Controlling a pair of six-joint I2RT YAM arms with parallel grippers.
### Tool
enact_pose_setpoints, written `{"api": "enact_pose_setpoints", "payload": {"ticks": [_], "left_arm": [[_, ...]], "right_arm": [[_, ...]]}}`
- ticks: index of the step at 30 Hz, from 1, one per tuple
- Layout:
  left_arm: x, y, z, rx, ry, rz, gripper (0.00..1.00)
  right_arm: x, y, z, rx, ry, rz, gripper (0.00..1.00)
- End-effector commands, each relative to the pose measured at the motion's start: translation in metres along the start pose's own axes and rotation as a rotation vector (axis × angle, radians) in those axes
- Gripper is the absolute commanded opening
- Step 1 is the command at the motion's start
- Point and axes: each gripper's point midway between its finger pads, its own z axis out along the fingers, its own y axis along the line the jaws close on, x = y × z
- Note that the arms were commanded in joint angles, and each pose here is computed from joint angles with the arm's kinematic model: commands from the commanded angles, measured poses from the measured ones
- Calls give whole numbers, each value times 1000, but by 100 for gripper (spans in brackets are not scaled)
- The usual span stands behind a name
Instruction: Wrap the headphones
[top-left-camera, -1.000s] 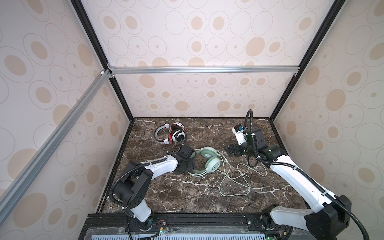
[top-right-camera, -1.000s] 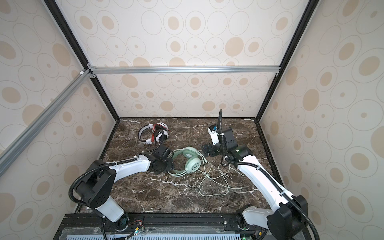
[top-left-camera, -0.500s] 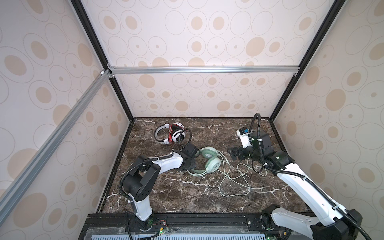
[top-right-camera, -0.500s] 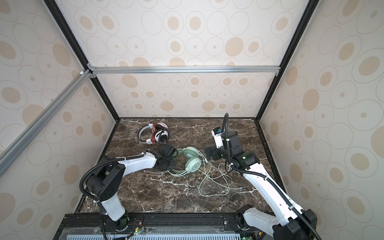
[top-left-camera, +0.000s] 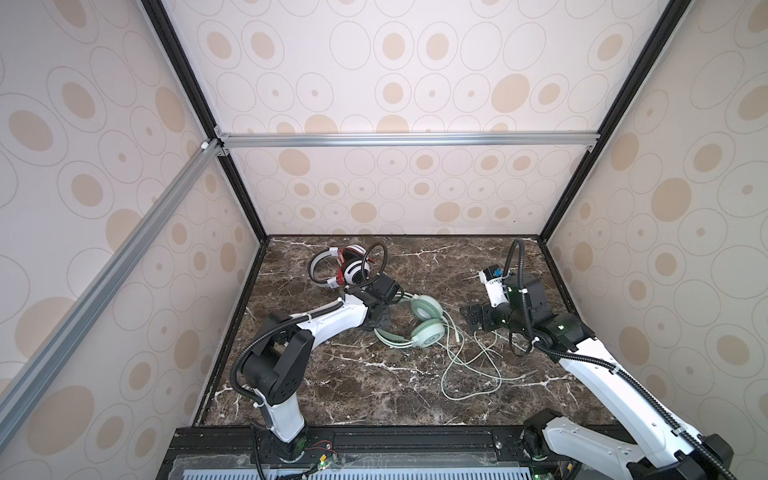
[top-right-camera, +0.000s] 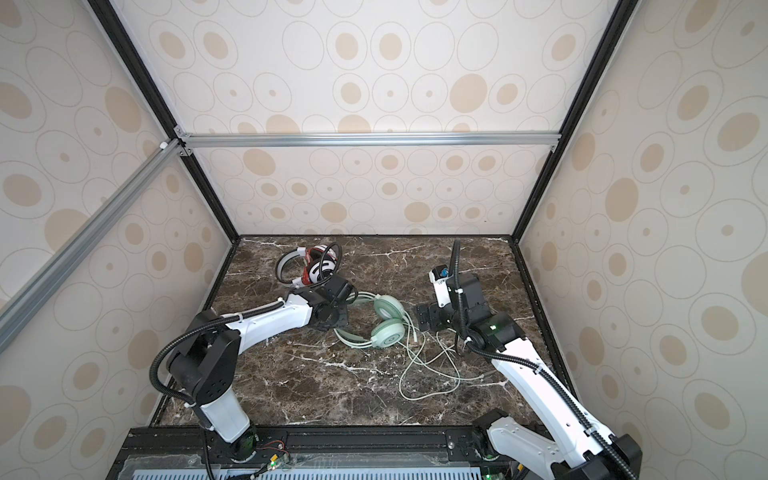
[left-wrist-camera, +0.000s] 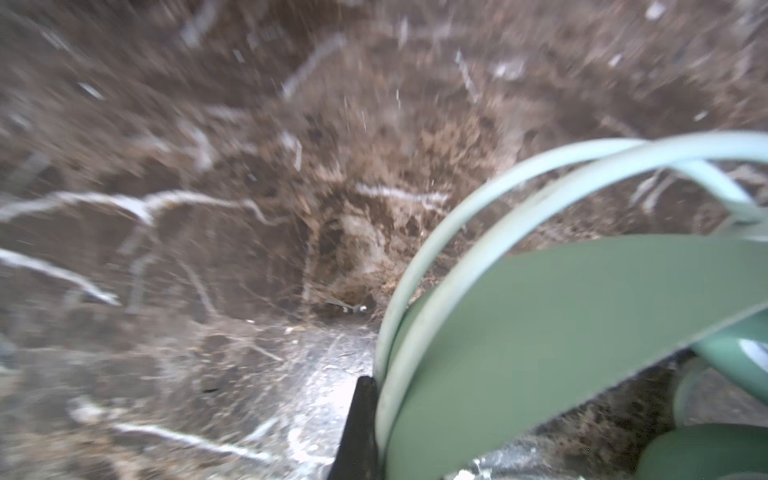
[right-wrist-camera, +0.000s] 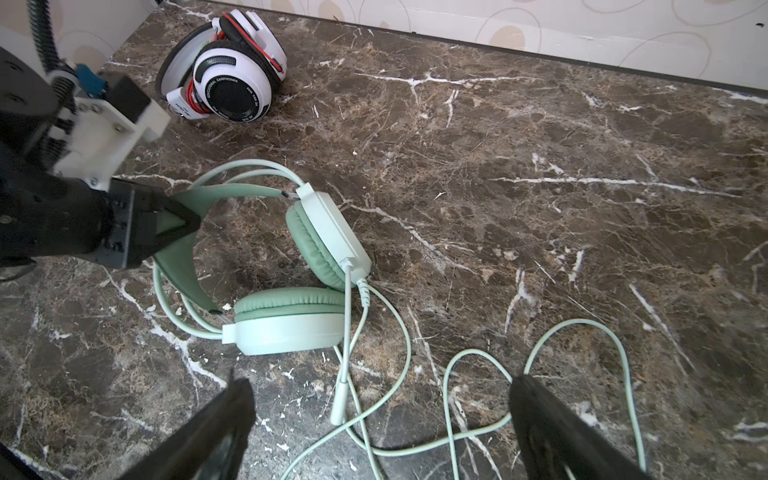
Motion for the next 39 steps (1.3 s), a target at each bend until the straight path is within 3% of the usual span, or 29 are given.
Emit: {"api": "enact_pose_setpoints", "payload": {"ticks": [1,6,17,26,39], "left_arm": [[-59,-2,-67,44,-172,11,0],[-100,23,-119,15,-269,24,0],[-168,68,-198,96,-412,-31,0],[-191,65,-224,188,-458,-93,0],[-208,51,-262,313,-527,-78,0]], "right_arm": [[-13,-1,-15,1,-91,12,97],[-39,21,-33,-126,-225,-7,95],[-52,55,-36,-344,-324,-5,95],[-42,75,0,-490,-306,6,97],[-39,92,61,-622,-243,63,96]]}}
